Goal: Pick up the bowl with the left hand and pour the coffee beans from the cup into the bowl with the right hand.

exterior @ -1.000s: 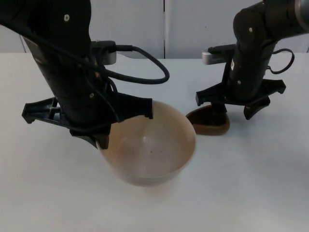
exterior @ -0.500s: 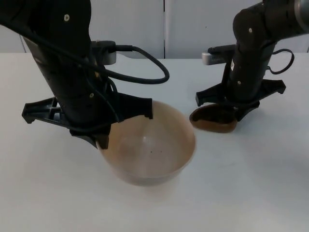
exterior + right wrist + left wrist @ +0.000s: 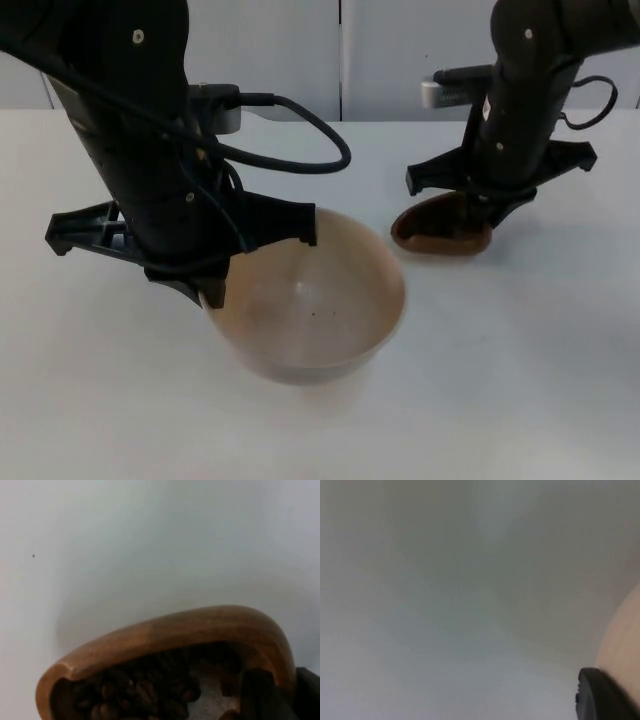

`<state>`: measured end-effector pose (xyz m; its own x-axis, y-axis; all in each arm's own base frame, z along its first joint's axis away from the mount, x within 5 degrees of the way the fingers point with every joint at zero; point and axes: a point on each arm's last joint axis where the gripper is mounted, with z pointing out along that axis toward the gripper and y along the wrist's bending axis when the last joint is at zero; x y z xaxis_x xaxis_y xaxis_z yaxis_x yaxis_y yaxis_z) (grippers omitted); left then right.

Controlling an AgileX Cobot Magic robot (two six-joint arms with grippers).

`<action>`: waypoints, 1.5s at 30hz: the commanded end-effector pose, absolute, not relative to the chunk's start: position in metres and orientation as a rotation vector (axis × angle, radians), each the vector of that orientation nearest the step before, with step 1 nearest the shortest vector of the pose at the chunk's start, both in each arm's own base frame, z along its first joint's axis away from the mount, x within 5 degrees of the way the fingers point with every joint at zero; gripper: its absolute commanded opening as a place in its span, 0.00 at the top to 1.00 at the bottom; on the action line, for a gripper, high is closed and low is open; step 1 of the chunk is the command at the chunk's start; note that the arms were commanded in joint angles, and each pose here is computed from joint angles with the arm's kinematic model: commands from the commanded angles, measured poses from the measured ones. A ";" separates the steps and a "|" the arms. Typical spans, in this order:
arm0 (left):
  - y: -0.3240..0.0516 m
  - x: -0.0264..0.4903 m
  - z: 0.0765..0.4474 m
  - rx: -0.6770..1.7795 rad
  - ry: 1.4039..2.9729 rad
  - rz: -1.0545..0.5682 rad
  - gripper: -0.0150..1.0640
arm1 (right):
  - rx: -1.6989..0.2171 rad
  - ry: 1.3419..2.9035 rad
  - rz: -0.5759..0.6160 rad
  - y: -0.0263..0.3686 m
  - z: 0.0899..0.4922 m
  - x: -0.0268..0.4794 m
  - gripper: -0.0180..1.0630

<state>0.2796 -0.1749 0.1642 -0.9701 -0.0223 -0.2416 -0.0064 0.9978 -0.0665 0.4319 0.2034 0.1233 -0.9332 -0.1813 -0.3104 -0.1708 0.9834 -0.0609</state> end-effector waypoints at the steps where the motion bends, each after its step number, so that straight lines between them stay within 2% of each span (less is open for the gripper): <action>1: -0.177 0.280 0.166 -0.017 2.887 -0.100 0.99 | -0.289 2.795 -0.055 0.203 0.141 0.429 0.98; 10: -0.177 0.279 0.166 -0.020 2.889 -0.100 0.99 | -0.393 2.768 -0.084 0.194 0.202 0.414 0.98; 14: -0.178 0.279 0.166 -0.028 2.893 -0.107 0.99 | -0.474 2.736 -0.103 0.184 0.255 0.395 0.98; 23: -0.178 0.279 0.166 -0.069 2.895 -0.116 0.99 | -0.559 2.703 -0.131 0.165 0.319 0.360 0.98; 31: -0.179 0.283 0.173 -0.077 2.893 -0.106 0.99 | -0.568 2.655 -0.086 0.166 0.339 0.348 0.98; 37: -0.176 0.288 0.177 -0.212 2.851 -0.049 0.99 | -0.608 2.639 -0.064 0.182 0.342 0.338 0.98; 45: -0.178 0.289 0.178 -0.290 2.837 -0.093 0.99 | -0.645 2.584 -0.131 0.213 0.343 0.320 0.98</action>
